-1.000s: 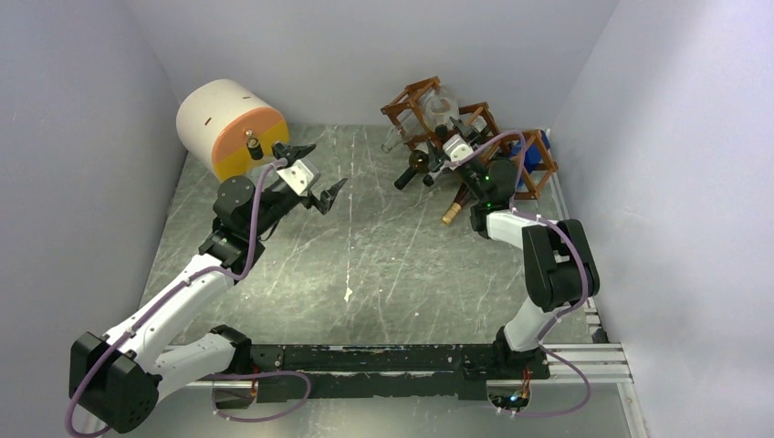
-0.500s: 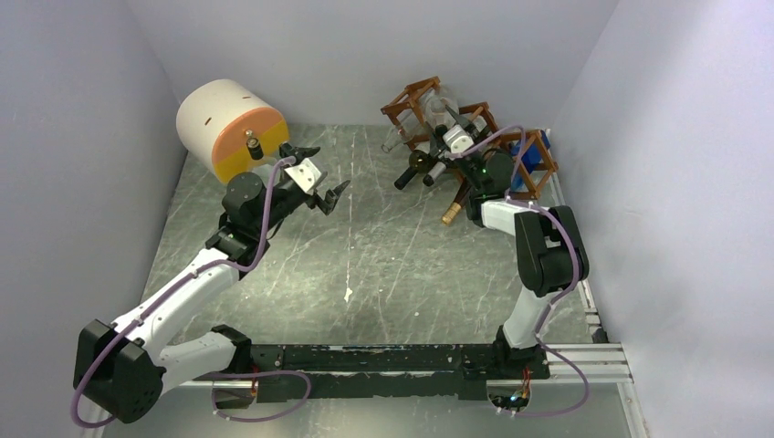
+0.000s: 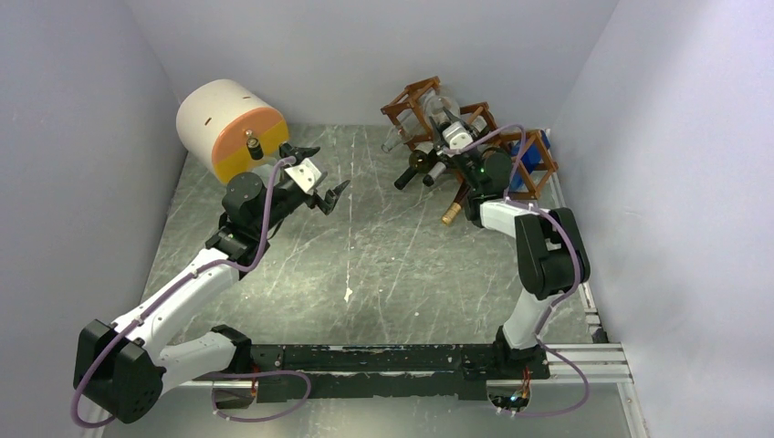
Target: Take the wine bottle off the wine rack
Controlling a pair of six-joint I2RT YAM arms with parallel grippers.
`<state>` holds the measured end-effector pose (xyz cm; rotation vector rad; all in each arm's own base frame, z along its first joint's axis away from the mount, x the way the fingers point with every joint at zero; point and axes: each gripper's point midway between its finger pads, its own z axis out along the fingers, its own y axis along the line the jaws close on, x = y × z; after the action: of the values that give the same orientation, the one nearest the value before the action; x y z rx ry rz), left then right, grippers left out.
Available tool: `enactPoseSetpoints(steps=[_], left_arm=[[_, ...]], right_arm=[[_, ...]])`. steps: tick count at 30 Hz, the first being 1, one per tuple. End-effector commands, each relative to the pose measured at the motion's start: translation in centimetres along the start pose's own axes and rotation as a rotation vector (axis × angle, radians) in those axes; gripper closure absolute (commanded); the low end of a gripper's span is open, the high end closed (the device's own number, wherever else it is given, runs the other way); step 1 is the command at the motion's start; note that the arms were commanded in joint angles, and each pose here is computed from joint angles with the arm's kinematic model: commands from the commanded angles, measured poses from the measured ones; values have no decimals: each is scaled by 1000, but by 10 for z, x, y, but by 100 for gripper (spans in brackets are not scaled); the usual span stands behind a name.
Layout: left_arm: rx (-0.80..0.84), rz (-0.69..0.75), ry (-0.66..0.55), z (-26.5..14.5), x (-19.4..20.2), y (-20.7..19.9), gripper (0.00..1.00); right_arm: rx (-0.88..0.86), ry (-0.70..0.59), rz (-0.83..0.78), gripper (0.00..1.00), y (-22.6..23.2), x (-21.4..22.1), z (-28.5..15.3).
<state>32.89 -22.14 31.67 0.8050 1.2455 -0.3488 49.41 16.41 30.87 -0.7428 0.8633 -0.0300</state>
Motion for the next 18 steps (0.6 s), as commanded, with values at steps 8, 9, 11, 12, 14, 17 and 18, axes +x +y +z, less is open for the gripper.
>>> enactPoseSetpoints(steps=[8,9,11,12,14,17,18], left_arm=[[-15,15,-27,1,-8,5,2],[-16,14,-26,1,-8,5,2],[-16,12,-29,0,-9,5,2],[-17,11,-30,0,-9,5,2],[-17,7,-31,0,-9,5,2],[-17,3,-34,0,-11,5,2],[-18,1,-35,0,-11,5,2]], right_arm=[[302,-148,25,100,-109,-123,26],[306,-141,23,100,-111,-125,27],[314,-126,28,100,-115,-128,31],[324,-129,33,100,-120,-133,32],[334,-114,41,100,-125,-138,35],[374,-95,71,100,-136,-145,37],[376,-92,81,100,-139,-147,39]])
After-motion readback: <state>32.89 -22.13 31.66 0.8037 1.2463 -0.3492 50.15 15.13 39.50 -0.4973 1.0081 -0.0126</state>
